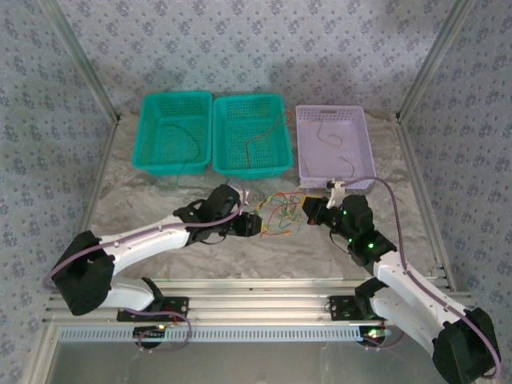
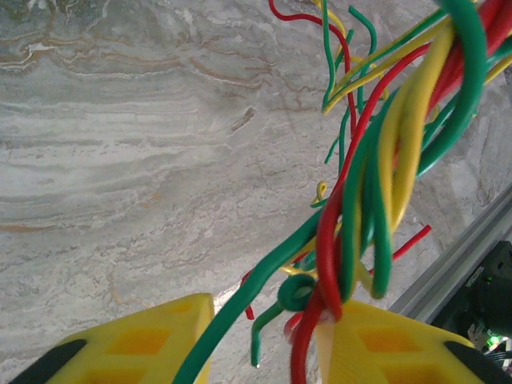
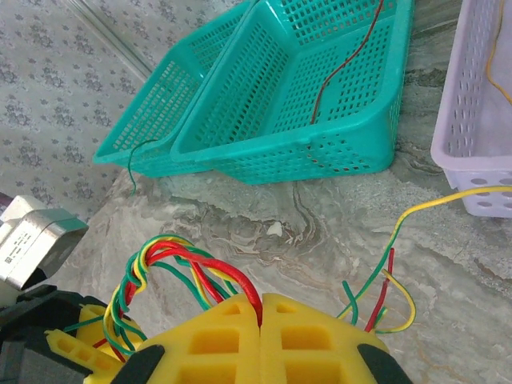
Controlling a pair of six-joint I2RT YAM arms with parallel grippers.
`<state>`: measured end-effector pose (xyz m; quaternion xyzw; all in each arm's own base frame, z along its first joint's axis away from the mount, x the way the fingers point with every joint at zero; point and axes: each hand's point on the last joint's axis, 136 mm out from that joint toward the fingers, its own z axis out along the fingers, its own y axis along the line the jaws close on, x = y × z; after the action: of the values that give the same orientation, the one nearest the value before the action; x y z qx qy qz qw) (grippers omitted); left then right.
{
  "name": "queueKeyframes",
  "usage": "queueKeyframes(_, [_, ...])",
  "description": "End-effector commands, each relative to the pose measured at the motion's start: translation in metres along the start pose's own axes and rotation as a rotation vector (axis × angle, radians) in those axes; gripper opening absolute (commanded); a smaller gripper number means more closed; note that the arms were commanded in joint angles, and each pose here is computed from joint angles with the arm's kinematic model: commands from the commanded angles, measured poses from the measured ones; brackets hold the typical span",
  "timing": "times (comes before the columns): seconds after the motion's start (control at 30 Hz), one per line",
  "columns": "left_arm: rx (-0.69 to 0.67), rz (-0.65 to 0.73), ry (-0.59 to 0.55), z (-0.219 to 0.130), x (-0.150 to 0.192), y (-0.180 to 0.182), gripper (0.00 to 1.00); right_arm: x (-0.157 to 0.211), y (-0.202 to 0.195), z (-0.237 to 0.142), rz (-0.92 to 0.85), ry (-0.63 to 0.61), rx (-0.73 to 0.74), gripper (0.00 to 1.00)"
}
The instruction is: Untangle the cables
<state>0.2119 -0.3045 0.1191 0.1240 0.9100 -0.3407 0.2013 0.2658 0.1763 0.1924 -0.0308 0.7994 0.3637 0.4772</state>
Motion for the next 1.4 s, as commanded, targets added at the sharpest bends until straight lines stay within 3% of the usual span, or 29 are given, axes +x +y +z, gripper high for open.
queueKeyframes(0.0, [0.026,0.003,-0.036,-0.008,-0.004,-0.006,0.38,-0.018,0.011,-0.003,0.011,-0.059,-0.026,0.00])
queueKeyframes(0.27, [0.045,-0.003,-0.040,-0.005,-0.005,-0.008,0.20,-0.019,0.013,-0.002,0.023,-0.060,-0.037,0.00])
queueKeyframes(0.53, [0.054,-0.019,-0.048,-0.002,-0.006,-0.009,0.13,-0.017,0.014,-0.002,0.032,-0.058,-0.047,0.00])
queueKeyframes(0.63, [0.054,-0.018,-0.050,-0.002,-0.007,-0.009,0.00,-0.016,0.012,-0.001,0.033,-0.055,-0.040,0.00])
queueKeyframes(1.37, [-0.009,0.054,-0.187,-0.128,-0.030,-0.004,0.00,0.012,-0.103,-0.012,0.223,-0.006,0.400,0.00])
